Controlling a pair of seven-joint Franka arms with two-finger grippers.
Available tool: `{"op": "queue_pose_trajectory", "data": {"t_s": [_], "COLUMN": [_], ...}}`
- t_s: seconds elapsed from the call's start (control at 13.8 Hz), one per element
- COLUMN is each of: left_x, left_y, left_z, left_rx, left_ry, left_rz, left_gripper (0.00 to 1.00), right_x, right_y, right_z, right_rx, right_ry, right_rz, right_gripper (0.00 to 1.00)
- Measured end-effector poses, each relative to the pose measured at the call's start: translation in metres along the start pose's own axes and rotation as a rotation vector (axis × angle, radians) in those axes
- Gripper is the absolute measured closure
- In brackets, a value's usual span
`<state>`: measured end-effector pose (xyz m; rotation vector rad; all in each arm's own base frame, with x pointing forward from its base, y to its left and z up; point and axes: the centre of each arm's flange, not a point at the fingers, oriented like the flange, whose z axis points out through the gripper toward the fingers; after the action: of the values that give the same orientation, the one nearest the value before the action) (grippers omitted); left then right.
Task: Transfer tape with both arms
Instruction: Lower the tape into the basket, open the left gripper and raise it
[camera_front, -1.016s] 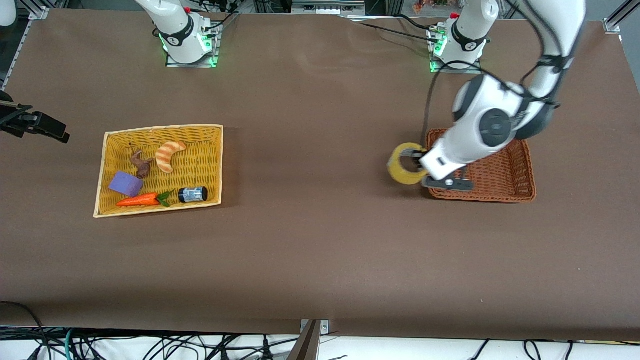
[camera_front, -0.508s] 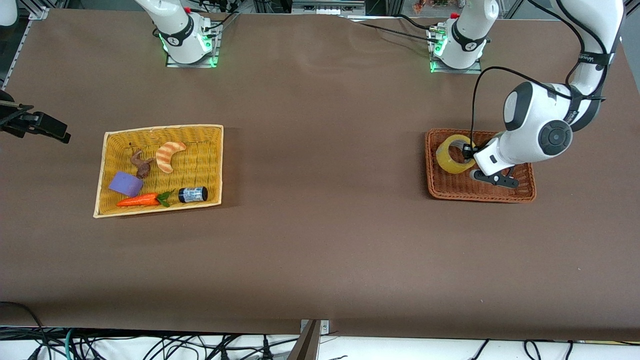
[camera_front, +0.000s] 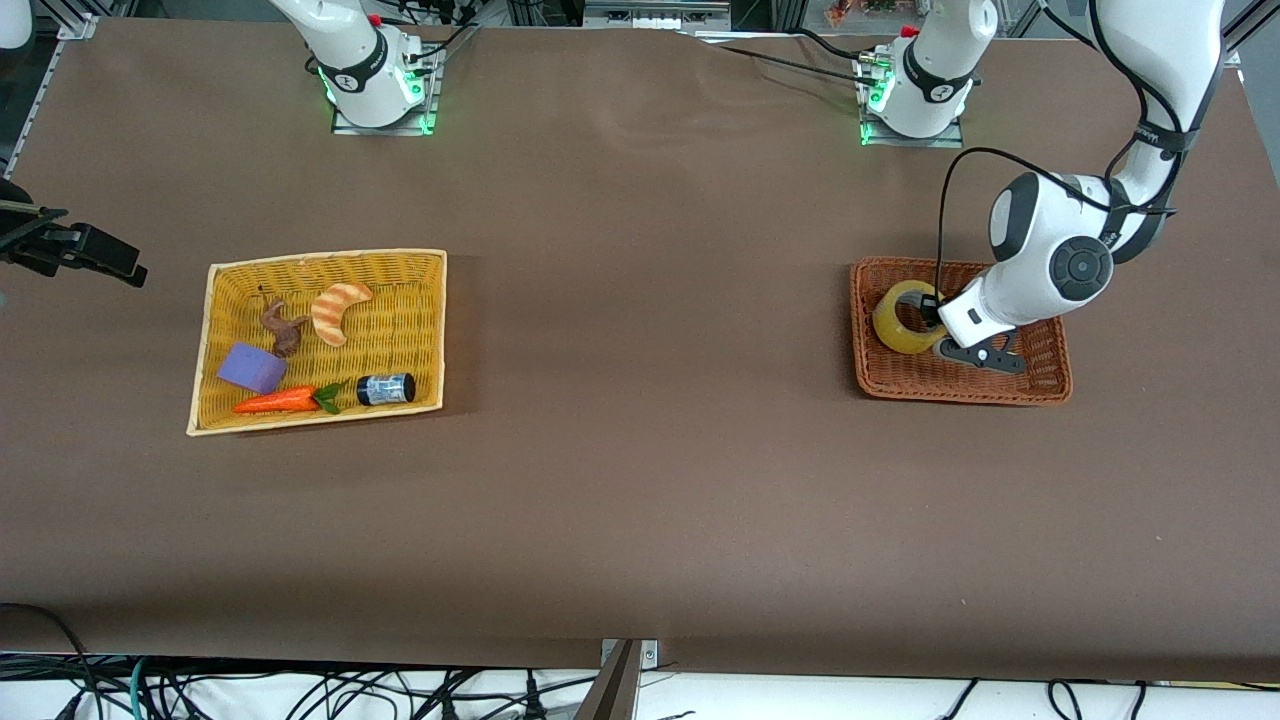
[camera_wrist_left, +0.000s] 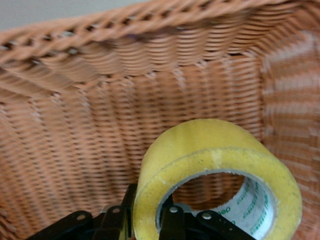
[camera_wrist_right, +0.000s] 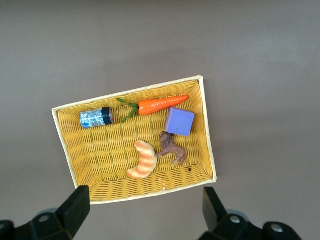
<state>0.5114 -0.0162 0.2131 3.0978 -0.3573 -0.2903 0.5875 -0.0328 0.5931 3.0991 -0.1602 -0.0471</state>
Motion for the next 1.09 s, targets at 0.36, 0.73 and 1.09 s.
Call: {"op": "queue_pose_trajectory", "data": {"t_s": [0.36, 0.73, 1.09], "left_x": [0.001, -0.01, -0.024], "left_y": [-0.012, -0.005, 0.018], "left_z": [0.005, -0.081, -0.202], "left_rx": [0.01, 0.066, 0.087], "left_ry": [0.013, 0.066, 0.182], "left_rz": [-0.003, 0.006, -0.01], "left_gripper": [0.24, 0.0, 0.0], "right_x": [0.0, 0.0, 0.0], "right_y": [0.0, 0.0, 0.0], "right_z": [0.0, 0.0, 0.0], "right_rx": [0.0, 0.001, 0.001], "right_ry": [0.0, 0.0, 0.001], "right_rz": [0.0, 0.0, 0.0], "right_gripper": [0.0, 0.0, 0.0]}}
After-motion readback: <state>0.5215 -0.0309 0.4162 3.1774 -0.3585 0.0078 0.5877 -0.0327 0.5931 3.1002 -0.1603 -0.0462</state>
